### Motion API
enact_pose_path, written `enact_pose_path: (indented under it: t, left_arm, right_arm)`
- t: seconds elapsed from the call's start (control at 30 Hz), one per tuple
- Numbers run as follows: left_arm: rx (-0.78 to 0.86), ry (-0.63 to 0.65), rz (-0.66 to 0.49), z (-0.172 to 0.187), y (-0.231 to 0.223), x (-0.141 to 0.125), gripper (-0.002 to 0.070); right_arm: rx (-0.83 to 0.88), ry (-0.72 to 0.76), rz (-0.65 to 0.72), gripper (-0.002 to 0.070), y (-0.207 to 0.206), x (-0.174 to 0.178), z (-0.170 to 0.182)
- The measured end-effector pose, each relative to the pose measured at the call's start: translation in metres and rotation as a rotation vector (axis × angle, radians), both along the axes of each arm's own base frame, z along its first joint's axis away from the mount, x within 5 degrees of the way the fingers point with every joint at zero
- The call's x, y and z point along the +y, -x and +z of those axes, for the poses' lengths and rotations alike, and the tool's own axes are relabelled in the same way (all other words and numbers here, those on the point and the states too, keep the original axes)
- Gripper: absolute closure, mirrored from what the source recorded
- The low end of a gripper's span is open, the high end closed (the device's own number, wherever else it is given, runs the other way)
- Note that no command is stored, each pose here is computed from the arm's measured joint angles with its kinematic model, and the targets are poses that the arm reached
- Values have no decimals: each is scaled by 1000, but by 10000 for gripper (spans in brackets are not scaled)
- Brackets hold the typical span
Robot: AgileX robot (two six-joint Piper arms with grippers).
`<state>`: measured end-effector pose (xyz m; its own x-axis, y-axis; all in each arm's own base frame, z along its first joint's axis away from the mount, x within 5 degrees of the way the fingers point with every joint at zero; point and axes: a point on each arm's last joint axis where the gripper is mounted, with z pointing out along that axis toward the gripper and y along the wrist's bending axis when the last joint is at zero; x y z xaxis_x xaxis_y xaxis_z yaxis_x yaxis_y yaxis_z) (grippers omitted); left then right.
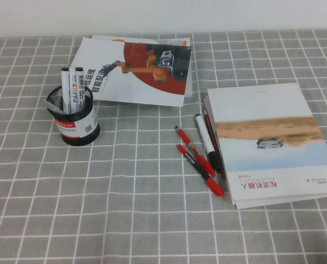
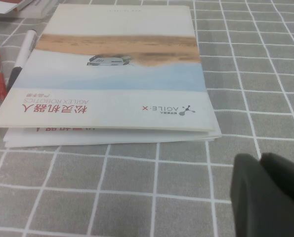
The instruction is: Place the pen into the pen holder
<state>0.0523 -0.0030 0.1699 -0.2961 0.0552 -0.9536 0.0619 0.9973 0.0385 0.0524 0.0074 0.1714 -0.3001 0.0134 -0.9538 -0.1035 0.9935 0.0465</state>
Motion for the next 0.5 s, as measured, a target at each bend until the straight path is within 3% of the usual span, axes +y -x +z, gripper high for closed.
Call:
enact_pose_path:
  t: [0.5]
  left_arm:
    - [0, 0, 0, 0, 0, 0, 678]
  right_arm:
    - [0, -5, 0, 689, 0, 0, 0]
